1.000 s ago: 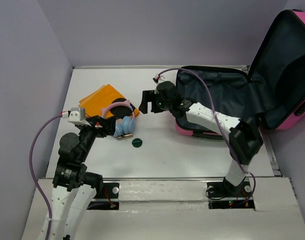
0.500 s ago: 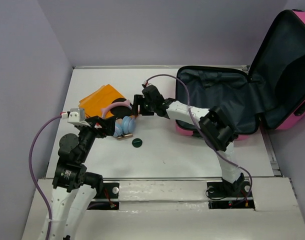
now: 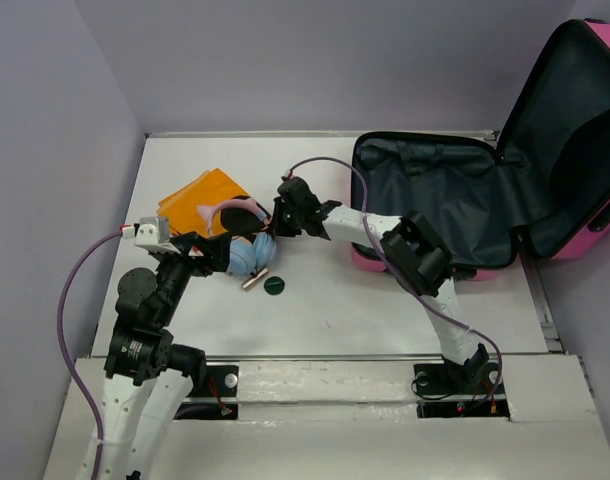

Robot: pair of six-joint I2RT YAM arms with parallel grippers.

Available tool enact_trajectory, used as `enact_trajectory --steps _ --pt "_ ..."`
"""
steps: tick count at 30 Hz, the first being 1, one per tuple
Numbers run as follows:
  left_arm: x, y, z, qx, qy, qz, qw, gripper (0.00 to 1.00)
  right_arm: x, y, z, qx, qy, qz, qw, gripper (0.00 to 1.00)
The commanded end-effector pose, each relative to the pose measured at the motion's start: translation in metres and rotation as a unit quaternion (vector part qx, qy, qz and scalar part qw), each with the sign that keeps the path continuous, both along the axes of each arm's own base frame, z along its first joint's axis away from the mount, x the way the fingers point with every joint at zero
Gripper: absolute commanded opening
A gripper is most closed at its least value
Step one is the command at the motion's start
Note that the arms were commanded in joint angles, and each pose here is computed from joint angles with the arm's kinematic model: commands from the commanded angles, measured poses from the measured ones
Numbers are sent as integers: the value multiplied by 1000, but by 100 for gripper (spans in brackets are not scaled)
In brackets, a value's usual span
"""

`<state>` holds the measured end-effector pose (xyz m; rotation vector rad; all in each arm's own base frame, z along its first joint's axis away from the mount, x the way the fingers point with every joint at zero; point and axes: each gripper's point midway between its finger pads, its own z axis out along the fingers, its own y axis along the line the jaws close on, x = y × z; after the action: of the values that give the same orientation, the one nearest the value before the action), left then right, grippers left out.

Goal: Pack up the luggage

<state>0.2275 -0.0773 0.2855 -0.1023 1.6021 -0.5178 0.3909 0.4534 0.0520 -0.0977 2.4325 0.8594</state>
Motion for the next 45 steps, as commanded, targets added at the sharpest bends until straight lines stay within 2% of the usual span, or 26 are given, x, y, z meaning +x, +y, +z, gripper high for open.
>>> enact_trajectory --steps 1,5,12,16,17,18,20,21,22,23,24,26,27,28,29,31,32,33,34,35,38,40,41,42,44,45 --pt "-6 -1 27 -5 -41 -7 999 99 1 11 60 45 -52 -2 998 9" --pt "-6 -1 29 -5 -43 -7 999 99 -4 2 113 56 -102 -5 993 7" --pt "-5 1 29 -7 -42 -2 999 99 -6 -27 162 51 -158 -34 985 7" --pt "-5 1 28 -7 -41 0 999 99 8 -66 209 71 -187 -70 977 7" --pt "-5 1 28 -8 -40 -2 999 99 24 -98 203 59 -185 -100 976 7" --pt "-4 0 26 -7 -37 -3 999 99 34 -119 222 67 -199 -121 970 7" --pt "-4 -1 26 -6 -36 -7 999 99 34 -176 235 64 -210 -161 962 7" --pt "-4 -2 26 -6 -36 -8 999 99 49 -226 236 50 -216 -208 953 7" --pt "-4 -2 26 -6 -36 -8 999 99 45 -257 217 21 -201 -231 952 7" --pt "-4 -2 25 -6 -35 -8 999 99 39 -287 227 10 -212 -258 943 7" --pt "-5 -2 26 -5 -37 -9 999 99 42 -337 215 -36 -204 -308 928 7" --pt "-5 -4 26 -5 -36 -13 999 99 30 -393 182 -90 -177 -357 913 7" --pt "-5 -4 26 -5 -36 -13 999 99 29 -396 185 -94 -181 -360 910 7" --pt "-5 -3 26 -5 -37 -12 999 99 24 -421 169 -122 -170 -386 898 7" --pt "-5 -4 25 -4 -36 -13 999 99 22 -422 163 -130 -165 -382 900 12" --pt "-5 -3 25 -4 -36 -11 999 99 19 -441 159 -161 -165 -408 884 45" --pt "-4 -3 25 -3 -34 -11 999 99 19 -444 163 -173 -171 -406 881 62" --pt "-4 -3 25 -3 -34 -10 999 99 19 -443 166 -174 -172 -398 884 89" --pt "-4 -3 24 -3 -33 -11 999 99 19 -439 172 -169 -175 -389 889 94" --pt "-4 -2 25 -4 -34 -9 999 99 20 -433 179 -158 -182 -377 894 95" --pt "-3 -1 24 -4 -32 -5 999 99 12 -370 209 -100 -228 -286 925 93" --pt "-2 -1 23 -4 -29 -4 1000 99 2 -327 223 -81 -250 -237 935 80" --pt "-1 1 22 -4 -25 1 1000 99 -16 -274 223 -62 -258 -170 949 72" --pt "0 2 21 -3 -24 5 1000 99 -23 -245 228 -41 -267 -136 953 64" --pt "1 6 20 -4 -21 17 1000 99 -36 -187 206 -30 -245 -67 967 52" --pt "1 9 20 -4 -20 25 999 99 -59 -145 200 -20 -241 -19 970 48"
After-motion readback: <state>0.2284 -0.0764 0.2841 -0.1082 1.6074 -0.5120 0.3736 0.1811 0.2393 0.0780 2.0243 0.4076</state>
